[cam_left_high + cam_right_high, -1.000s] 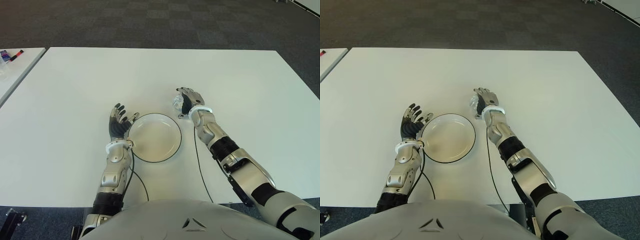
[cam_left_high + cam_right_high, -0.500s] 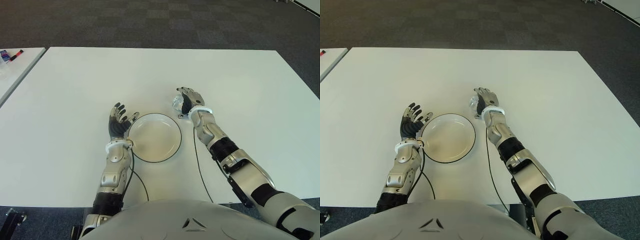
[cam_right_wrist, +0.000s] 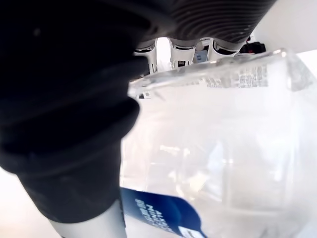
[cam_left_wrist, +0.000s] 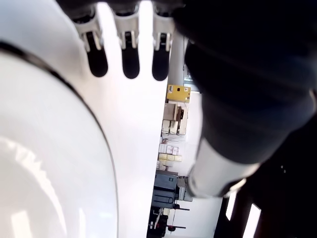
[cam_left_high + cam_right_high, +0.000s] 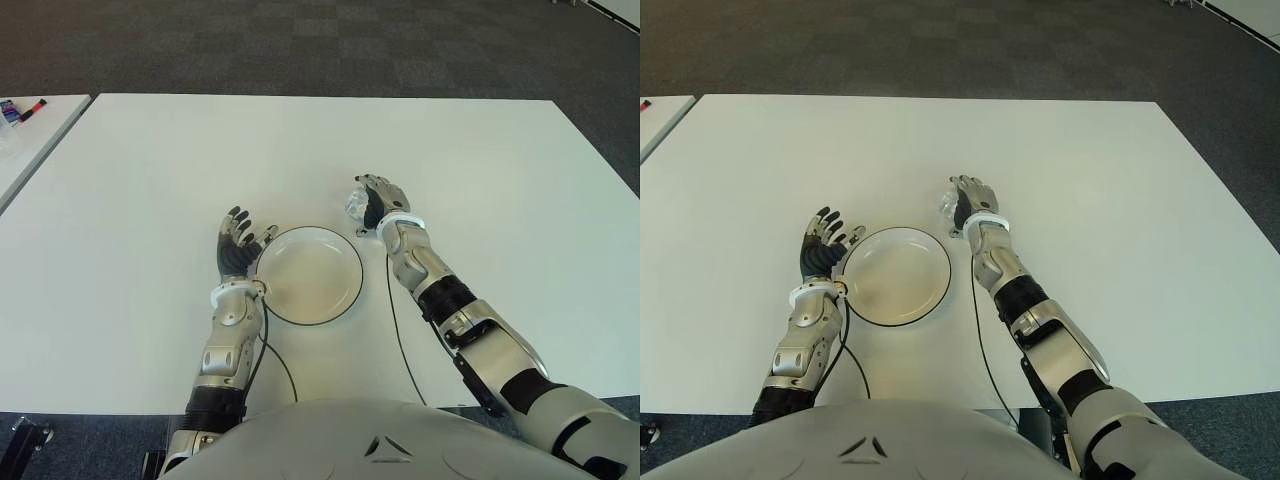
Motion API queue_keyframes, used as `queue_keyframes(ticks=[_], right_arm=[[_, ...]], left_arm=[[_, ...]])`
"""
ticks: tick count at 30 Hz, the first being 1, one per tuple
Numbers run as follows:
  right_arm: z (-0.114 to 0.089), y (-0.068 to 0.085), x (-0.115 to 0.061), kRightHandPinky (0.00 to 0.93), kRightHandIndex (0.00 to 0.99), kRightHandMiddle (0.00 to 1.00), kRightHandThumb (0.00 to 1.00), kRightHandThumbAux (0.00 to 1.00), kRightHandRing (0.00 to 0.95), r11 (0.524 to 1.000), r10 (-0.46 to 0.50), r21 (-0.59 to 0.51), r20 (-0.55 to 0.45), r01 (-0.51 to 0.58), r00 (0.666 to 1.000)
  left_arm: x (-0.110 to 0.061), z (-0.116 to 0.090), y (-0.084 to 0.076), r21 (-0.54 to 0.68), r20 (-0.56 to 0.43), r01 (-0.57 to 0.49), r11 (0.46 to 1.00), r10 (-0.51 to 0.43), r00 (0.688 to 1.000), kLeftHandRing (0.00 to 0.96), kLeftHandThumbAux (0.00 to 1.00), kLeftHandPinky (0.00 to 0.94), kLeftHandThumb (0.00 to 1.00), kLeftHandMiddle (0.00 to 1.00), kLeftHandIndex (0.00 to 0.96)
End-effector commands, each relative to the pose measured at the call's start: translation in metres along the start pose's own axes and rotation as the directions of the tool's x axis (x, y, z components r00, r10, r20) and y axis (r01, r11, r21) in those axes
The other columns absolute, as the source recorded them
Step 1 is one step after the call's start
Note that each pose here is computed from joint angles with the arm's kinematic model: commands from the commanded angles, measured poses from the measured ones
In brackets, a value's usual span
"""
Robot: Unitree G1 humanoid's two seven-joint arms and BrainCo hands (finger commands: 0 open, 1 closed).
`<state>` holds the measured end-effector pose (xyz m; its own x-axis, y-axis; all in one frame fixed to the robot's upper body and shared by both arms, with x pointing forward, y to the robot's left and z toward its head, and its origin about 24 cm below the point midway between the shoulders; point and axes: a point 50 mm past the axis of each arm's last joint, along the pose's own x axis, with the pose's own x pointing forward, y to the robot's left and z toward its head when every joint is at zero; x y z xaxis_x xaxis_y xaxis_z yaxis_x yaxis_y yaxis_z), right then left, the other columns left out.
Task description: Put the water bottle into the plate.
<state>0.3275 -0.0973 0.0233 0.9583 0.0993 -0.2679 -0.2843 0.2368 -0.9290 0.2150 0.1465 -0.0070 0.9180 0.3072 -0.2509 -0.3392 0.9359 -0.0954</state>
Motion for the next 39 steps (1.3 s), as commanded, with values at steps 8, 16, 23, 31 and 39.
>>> queue_keyframes(ticks=[8,16,23,31,39], right_arm=[[-0.0085,0.0158,-0.0091,0.073,0.0,0.0,0.162,0.998,0.0,0.997,0.056,0.061,-0.073,-0.052,0.996],[-0.0116,0.0127,-0.0117,0.09,0.0,0.0,0.277,0.996,0.0,0.99,0.061,0.133,-0.133,-0.043,0.989],[-0.0154,0.013,-0.0115,0.093,0.0,0.0,0.312,0.987,0.0,0.984,0.086,0.173,-0.195,-0.052,0.977],[-0.0167,0.0153,-0.01,0.125,0.0,0.0,0.328,0.944,0.0,0.976,0.084,0.213,-0.234,-0.033,0.968],[-0.0174,0.0131,-0.0102,0.22,0.0,0.0,0.418,0.917,0.025,0.968,0.067,0.249,-0.246,-0.004,0.967]], left_arm=[[-0.0071,-0.0055,-0.0154,-0.068,-0.045,0.009,0.998,-0.012,0.999,0.148,0.901,0.183,0.077,0.165,0.138],[-0.0069,-0.0048,-0.0147,-0.065,-0.044,0.01,0.998,-0.013,0.999,0.153,0.906,0.182,0.08,0.172,0.144],[-0.0067,-0.0042,-0.0143,-0.064,-0.042,0.013,0.998,-0.016,0.999,0.155,0.905,0.185,0.082,0.171,0.145],[-0.0063,-0.0041,-0.0135,-0.063,-0.038,0.018,0.998,-0.02,0.999,0.156,0.904,0.183,0.087,0.174,0.143],[-0.0066,-0.0035,-0.0136,-0.067,-0.037,0.014,0.998,-0.016,0.999,0.151,0.908,0.183,0.092,0.169,0.14]])
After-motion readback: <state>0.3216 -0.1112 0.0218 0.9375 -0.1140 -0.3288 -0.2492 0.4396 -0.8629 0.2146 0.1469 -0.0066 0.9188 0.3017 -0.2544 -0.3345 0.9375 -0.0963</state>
